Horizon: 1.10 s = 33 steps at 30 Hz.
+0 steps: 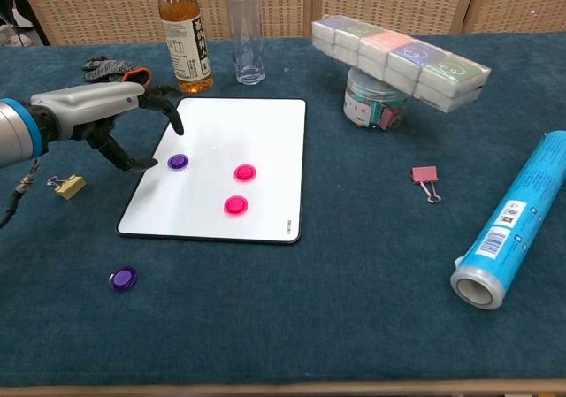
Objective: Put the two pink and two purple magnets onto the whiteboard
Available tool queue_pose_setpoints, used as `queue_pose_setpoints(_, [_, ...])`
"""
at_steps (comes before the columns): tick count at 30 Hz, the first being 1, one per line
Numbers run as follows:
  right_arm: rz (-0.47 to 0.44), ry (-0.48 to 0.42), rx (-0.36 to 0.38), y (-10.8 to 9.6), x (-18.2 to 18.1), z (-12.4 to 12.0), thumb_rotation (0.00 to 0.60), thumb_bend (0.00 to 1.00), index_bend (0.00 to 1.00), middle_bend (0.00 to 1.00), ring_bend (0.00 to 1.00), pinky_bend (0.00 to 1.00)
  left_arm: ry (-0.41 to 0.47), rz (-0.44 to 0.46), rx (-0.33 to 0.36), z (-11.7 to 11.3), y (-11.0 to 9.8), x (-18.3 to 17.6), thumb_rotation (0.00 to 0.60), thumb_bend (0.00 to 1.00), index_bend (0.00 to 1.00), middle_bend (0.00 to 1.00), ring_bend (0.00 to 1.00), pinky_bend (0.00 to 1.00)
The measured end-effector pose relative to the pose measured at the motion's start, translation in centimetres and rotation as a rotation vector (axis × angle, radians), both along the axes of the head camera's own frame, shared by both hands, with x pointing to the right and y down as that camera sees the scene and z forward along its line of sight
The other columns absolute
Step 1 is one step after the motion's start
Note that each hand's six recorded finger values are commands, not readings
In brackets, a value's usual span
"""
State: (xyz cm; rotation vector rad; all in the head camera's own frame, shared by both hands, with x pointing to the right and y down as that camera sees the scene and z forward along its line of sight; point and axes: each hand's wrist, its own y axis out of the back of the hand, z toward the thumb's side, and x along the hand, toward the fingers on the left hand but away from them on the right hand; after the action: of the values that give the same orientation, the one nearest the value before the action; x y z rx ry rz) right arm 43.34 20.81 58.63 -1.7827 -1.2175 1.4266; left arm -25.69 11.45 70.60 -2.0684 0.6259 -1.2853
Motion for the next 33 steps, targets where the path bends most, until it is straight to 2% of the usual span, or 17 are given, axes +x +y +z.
queue_pose_setpoints(7, [-0.011, 0.004, -0.007, 0.2, -0.4, 0.2, 0.6, 0.23, 0.19, 0.0, 0.0, 0.0, 0.027, 0.076, 0.008, -1.8, 2.4, -1.9, 0.6, 0.35, 0.33, 0.0, 0.0, 0.0])
queue_pose_setpoints(18, [-0.009, 0.004, -0.008, 0.2, -0.4, 0.2, 0.6, 0.23, 0.19, 0.0, 0.0, 0.0, 0.052, 0.25, 0.004, -3.8, 9.0, -3.7, 0.6, 0.35, 0.33, 0.0, 0.0, 0.0])
queue_pose_setpoints(25, [-0.007, 0.003, -0.008, 0.2, -0.4, 0.2, 0.6, 0.23, 0.19, 0.0, 0.0, 0.0, 0.019, 0.304, 0.027, -3.5, 11.0, -3.6, 0.6, 0.34, 0.32, 0.0, 0.0, 0.0])
queue_pose_setpoints(33, [-0.003, 0.001, -0.007, 0.1, -0.3, 0.1, 0.6, 0.23, 0.19, 0.0, 0.0, 0.0, 0.028, 0.342, 0.004, -3.3, 12.9, -2.9, 0.6, 0.34, 0.33, 0.0, 0.0, 0.0])
